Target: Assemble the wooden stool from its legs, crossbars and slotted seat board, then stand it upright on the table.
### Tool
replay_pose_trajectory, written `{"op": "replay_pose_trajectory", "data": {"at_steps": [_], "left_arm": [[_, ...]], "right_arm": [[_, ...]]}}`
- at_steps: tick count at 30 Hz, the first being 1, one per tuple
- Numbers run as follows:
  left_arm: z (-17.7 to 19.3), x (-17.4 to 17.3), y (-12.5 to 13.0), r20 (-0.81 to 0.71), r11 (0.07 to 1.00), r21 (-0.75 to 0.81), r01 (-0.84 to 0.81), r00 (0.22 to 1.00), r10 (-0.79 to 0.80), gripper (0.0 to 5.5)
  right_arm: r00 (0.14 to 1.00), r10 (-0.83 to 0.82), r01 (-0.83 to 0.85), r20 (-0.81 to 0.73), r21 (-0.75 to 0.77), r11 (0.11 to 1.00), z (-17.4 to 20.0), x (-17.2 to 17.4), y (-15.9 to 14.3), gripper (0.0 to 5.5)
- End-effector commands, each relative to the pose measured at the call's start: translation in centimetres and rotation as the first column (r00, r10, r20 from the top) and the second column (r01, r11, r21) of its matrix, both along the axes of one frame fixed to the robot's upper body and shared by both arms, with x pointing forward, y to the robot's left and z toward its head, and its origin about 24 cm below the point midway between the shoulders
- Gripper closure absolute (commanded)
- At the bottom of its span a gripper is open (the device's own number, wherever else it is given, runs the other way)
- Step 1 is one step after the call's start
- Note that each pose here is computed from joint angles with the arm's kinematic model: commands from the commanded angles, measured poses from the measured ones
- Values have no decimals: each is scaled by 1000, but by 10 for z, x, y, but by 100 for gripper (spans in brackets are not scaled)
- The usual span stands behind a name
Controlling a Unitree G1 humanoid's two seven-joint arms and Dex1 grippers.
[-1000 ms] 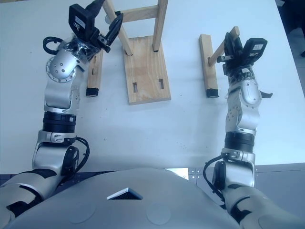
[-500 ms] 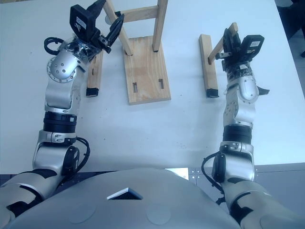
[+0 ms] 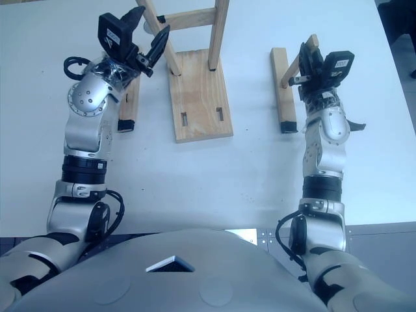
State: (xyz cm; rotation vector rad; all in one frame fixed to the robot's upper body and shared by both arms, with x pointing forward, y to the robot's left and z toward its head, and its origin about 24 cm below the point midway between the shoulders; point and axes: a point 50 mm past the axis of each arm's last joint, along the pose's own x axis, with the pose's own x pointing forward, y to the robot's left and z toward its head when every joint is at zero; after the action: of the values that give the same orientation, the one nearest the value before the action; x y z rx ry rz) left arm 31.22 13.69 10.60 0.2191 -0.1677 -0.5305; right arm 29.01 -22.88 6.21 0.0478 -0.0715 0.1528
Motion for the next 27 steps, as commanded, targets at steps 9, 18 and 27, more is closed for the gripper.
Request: {"op": "replay_pose_trajectory", "data": {"at_steps": [9, 18, 27], "left_arm": [[0, 2, 5, -8, 999, 0, -40, 999, 40, 266], [1, 4, 7, -8, 999, 1, -46, 999, 46, 266], [3, 3, 7, -2, 999, 4, -44, 999, 44, 266]], "right_arm": [[917, -168, 174, -362, -18, 985, -68, -18, -2, 511], [953, -145, 165, -266, 54, 985, -56, -20, 9, 511], [978, -130, 128, -163, -19, 992, 2, -17, -9, 410]]}}
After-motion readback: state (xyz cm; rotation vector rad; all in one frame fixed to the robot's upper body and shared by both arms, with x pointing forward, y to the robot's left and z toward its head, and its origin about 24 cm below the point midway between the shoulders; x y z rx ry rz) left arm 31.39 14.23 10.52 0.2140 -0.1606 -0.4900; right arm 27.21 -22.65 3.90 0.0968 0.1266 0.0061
